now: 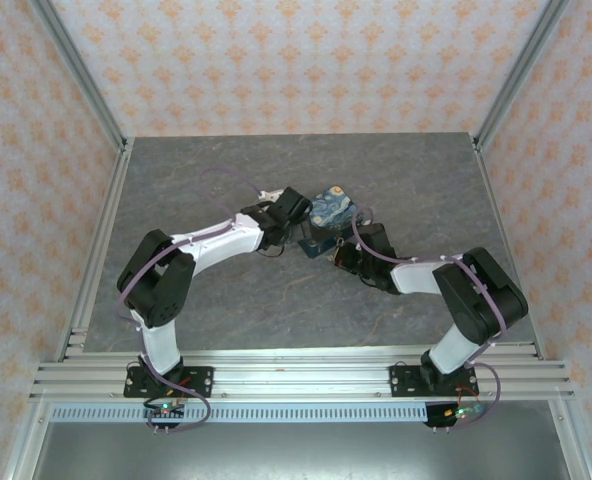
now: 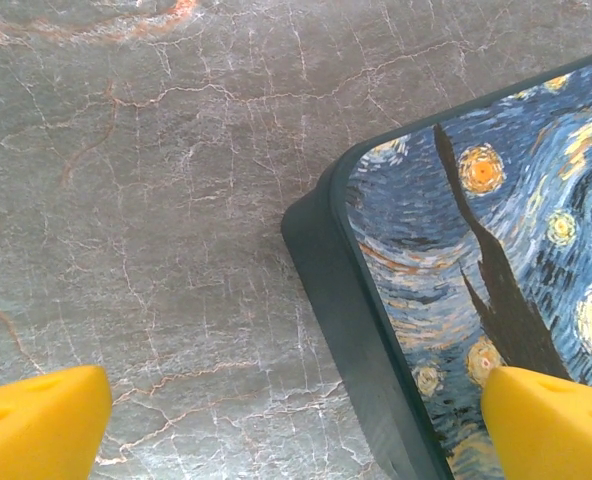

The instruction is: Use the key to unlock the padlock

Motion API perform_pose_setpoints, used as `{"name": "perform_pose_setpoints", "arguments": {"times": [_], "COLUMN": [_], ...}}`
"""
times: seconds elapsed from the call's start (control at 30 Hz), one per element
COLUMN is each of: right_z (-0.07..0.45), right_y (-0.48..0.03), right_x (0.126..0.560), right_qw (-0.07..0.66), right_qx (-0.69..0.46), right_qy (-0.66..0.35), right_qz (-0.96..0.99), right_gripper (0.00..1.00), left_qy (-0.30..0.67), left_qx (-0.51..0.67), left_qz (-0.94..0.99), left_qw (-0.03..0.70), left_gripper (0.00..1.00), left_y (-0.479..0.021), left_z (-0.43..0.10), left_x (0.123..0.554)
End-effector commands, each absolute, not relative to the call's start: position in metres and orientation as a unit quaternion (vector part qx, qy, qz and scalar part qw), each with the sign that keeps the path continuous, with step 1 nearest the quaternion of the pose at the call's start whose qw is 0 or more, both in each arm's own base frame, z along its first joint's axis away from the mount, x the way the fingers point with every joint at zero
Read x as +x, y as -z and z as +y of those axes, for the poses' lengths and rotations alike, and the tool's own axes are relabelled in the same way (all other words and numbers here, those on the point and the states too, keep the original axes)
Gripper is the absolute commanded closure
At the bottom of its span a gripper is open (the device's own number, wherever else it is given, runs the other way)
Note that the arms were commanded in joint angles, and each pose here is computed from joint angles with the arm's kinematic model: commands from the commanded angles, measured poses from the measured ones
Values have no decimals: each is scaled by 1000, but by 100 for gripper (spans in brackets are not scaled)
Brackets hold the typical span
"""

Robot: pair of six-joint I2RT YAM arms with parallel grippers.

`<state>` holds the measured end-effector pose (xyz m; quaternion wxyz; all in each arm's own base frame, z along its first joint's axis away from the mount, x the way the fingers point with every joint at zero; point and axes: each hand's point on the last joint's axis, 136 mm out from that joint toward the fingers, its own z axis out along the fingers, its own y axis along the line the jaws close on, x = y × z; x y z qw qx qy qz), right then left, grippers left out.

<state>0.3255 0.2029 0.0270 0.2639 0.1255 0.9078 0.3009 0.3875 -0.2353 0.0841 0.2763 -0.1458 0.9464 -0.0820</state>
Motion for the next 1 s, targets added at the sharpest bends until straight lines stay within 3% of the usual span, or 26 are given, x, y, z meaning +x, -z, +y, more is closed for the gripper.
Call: {"name": "perform_pose_setpoints", "arguments": {"times": [0.0,0.97], "right_z": [199,187], "right_y": [-35,-41], "right_x": [330,366], "right_qw": [281,286], "right_qx": [145,229], "right_qy": [-311,-374], "right_qz": [896,852], "right_gripper": [100,100], "left_qy": [47,47], "left_qx": [-146,-147], "left_qz": [949,955], "left_qw": [274,252], "left_gripper": [4,5], "left_y": [-70,-44], "left_z": [-227,-229], "left_x": [380,368]}}
